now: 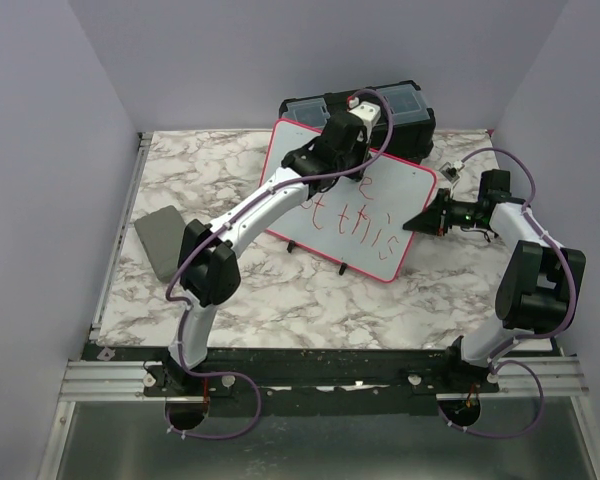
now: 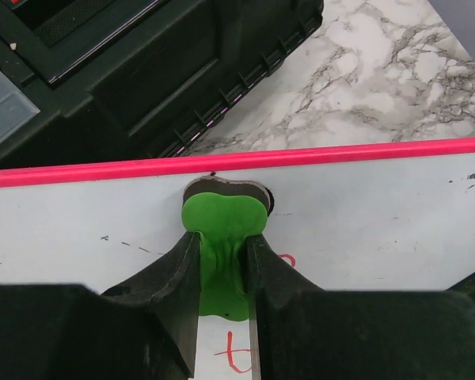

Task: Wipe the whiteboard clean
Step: Erase the whiteboard at the whiteboard stand.

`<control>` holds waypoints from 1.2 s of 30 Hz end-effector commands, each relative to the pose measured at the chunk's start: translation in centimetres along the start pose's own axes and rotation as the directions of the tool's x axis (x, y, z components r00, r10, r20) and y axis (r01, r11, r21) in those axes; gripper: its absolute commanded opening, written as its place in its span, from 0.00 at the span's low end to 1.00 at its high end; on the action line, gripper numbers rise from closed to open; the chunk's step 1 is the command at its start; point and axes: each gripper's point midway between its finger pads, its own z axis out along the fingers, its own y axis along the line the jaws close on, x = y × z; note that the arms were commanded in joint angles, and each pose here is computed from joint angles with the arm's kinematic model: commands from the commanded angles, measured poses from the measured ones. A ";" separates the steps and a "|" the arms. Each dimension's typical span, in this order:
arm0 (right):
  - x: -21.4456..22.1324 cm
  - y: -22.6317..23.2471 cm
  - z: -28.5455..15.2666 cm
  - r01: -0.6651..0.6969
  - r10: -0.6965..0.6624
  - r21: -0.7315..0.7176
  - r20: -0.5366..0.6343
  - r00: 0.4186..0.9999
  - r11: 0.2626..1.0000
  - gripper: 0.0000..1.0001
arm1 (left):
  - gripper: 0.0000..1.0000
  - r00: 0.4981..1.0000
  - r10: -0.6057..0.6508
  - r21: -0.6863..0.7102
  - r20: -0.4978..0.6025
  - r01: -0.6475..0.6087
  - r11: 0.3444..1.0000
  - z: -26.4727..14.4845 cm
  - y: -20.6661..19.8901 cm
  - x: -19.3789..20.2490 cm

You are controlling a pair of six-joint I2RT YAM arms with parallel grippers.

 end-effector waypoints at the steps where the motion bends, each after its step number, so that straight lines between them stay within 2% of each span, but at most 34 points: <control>1: -2.0 1.2 0.0 0.116 -0.114 -0.045 0.039 0.993 0.992 0.01 | 0.00 0.999 -0.024 0.088 -0.034 0.027 0.996 1.4 -2.7 1.7; 11: -2.0 1.2 0.0 0.114 -0.112 -0.050 0.038 0.993 0.992 0.01 | 0.00 0.988 -0.022 0.108 -0.153 0.038 0.993 0.0 -1.7 10.7; 14: -2.0 1.3 0.0 0.115 -0.113 -0.053 0.038 0.993 0.992 0.01 | 0.00 0.986 -0.016 0.069 -0.166 0.028 0.997 -0.3 -0.5 11.7; 16: -2.0 1.3 0.0 0.113 -0.111 -0.052 0.038 0.993 0.992 0.01 | 0.00 0.986 -0.029 0.017 -0.166 0.032 0.999 -0.2 0.8 11.1; 20: -2.1 1.4 -0.1 0.117 -0.115 -0.053 0.040 0.993 0.992 0.01 | 0.00 0.992 -0.069 -0.038 -0.107 0.066 0.997 -0.1 2.6 7.5; 27: -2.1 1.5 -0.1 0.121 -0.119 -0.053 0.040 0.992 0.991 0.01 | 0.00 0.997 -0.082 0.054 -0.009 0.082 0.995 0.3 0.9 0.8; 31: -2.1 1.5 -0.1 0.120 -0.118 -0.052 0.040 0.992 0.991 0.01 | 0.00 0.994 -0.111 0.122 -0.014 0.112 0.986 1.0 -0.5 0.4; 36: -2.1 1.4 -0.1 0.119 -0.118 -0.052 0.039 0.992 0.991 0.01 | 0.00 0.989 -0.121 0.171 -0.088 0.135 0.976 1.3 -1.5 3.9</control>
